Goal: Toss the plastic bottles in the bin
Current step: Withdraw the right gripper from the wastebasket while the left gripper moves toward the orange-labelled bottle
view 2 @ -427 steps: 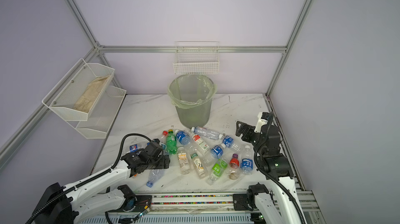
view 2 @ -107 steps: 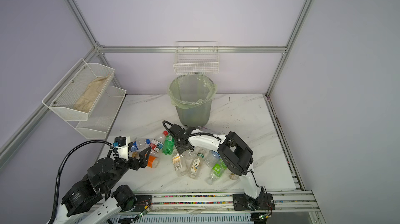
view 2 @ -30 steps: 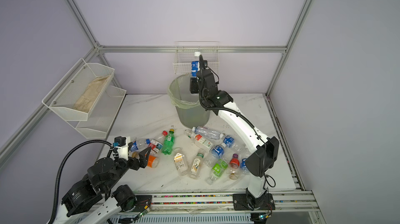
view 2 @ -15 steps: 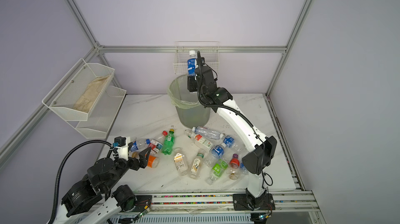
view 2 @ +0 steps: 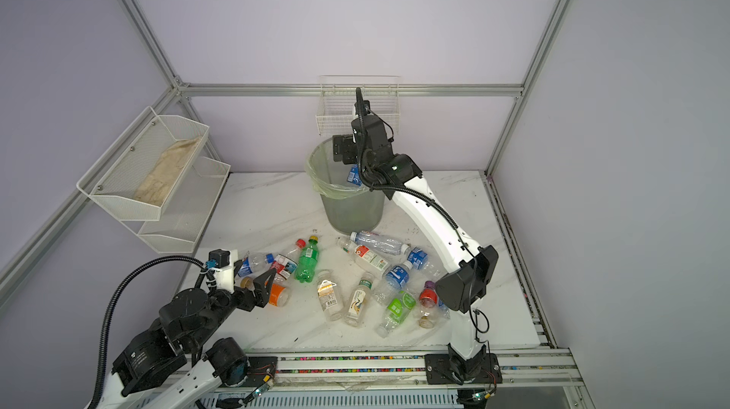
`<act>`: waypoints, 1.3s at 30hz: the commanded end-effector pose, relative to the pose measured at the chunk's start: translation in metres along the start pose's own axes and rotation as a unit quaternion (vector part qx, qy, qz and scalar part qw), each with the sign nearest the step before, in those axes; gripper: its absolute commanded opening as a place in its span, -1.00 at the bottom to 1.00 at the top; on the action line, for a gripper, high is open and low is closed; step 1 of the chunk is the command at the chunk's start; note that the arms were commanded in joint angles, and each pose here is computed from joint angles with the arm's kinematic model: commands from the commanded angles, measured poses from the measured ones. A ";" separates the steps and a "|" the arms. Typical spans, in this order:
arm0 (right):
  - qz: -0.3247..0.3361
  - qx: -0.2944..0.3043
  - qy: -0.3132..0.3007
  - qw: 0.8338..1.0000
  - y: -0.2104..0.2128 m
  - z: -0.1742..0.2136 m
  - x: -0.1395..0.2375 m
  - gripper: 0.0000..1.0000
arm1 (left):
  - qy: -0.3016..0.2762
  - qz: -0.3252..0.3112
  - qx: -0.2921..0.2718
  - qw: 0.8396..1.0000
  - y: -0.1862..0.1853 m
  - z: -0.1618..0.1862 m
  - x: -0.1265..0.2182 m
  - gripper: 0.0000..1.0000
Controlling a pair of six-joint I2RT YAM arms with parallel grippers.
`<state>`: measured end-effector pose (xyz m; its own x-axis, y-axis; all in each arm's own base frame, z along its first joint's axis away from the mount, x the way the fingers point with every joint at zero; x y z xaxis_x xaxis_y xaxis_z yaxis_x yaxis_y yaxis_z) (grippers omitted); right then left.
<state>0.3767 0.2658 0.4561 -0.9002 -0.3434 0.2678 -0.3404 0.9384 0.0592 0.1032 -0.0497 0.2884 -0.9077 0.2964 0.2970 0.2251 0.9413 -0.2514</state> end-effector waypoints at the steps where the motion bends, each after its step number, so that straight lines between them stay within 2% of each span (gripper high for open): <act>1: -0.010 -0.001 -0.044 0.999 -0.005 -0.025 0.038 0.95 | -0.010 0.006 0.006 1.000 -0.002 -0.002 -0.001 0.99; 11: -0.047 -0.024 -0.052 0.997 -0.017 -0.004 0.087 0.95 | -0.005 0.002 0.005 1.000 -0.002 -0.001 -0.003 0.99; 19: -0.051 -0.045 -0.014 0.998 -0.025 0.028 0.103 0.95 | 0.011 -0.016 0.006 1.000 -0.002 0.001 -0.010 0.99; 23: -0.075 -0.055 -0.009 0.996 -0.027 0.041 0.117 0.95 | 0.018 -0.030 0.012 0.999 -0.001 0.001 -0.012 0.99; 27: -0.053 -0.127 -0.012 0.990 -0.037 0.055 0.128 0.95 | 0.026 -0.044 0.047 0.998 0.000 0.007 -0.017 0.99; 33: -0.056 -0.100 0.051 0.992 -0.034 0.079 0.115 0.95 | 0.058 -0.085 0.114 0.988 0.002 0.024 -0.033 0.99; 39: -0.053 -0.089 0.102 0.989 -0.034 0.105 0.107 0.95 | 0.061 -0.156 0.180 0.969 0.009 0.029 -0.041 0.99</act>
<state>0.2651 0.1933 0.3962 -0.8122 -0.4482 0.3734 -0.3721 0.8910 0.2601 0.1302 -0.0630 0.2584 -0.8634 0.1296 0.4876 -0.0808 0.9184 -0.3872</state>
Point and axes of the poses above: each gripper's point midway between its finger pads, its own x axis back along the fingers, its own y axis along the line the jaws close on, z = x × y, the point moved 9 cm from there along x, back along the fingers, and after that the axes turned 6 degrees about x, right-handed, at the moved point
